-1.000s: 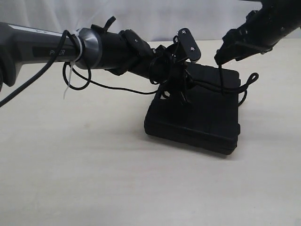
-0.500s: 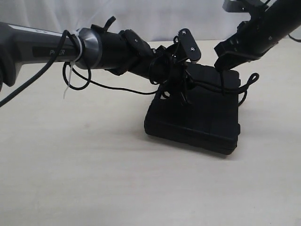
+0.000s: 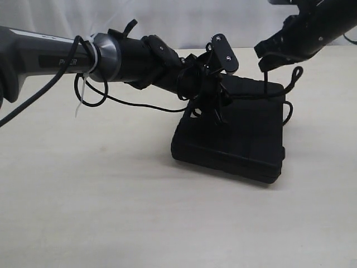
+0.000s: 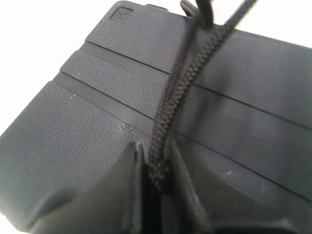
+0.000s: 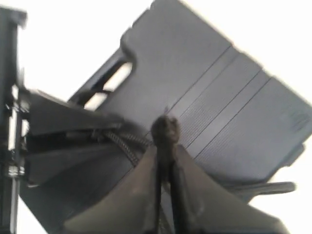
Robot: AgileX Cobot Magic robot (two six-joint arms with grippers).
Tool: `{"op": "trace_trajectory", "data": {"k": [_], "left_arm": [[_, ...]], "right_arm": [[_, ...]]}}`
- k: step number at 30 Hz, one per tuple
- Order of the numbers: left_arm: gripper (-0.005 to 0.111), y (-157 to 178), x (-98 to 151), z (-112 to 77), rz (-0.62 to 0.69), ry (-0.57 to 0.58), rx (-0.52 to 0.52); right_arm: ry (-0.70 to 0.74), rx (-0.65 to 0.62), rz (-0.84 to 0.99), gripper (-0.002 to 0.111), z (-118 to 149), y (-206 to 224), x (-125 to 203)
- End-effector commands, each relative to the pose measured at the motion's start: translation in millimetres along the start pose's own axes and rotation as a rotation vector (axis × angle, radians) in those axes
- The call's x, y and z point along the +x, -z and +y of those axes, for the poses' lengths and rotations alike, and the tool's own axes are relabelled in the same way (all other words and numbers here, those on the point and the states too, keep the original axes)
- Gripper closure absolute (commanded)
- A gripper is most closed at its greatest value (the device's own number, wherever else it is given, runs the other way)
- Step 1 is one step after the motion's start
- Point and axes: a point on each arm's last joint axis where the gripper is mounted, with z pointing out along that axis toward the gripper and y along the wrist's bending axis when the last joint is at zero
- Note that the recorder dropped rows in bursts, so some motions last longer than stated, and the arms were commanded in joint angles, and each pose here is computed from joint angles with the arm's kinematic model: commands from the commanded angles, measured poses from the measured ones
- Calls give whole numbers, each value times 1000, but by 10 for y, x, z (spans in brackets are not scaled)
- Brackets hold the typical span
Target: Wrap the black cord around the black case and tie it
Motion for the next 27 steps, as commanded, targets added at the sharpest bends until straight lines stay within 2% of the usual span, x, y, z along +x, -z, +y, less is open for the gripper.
{"op": "trace_trajectory", "data": {"k": [1, 3, 7, 11, 13, 18, 21, 23, 27], "left_arm": [[107, 32, -38, -7, -9, -1, 1], [107, 32, -36, -14, -7, -5, 8], [107, 33, -7, -19, 25, -86, 15], [104, 33, -11, 20, 22, -77, -28], [97, 33, -13, 35, 20, -77, -45], [70, 37, -10, 50, 20, -76, -54], [58, 37, -6, 51, 24, -88, -54], [54, 36, 1, 41, 33, -106, -42], [54, 47, 12, -5, 51, -142, 12]], "right_arm": [[50, 75, -111, 104, 69, 368, -86], [59, 91, -141, 104, 94, 487, -98], [74, 110, -186, 104, 147, 665, -110], [54, 167, -178, 104, 127, 751, -86], [39, 198, -174, 104, 108, 781, -76], [35, 217, -191, 104, 116, 846, -77], [38, 221, -205, 104, 132, 896, -78], [41, 225, -219, 104, 146, 939, -81], [53, 243, -267, 104, 194, 1091, -84]]}}
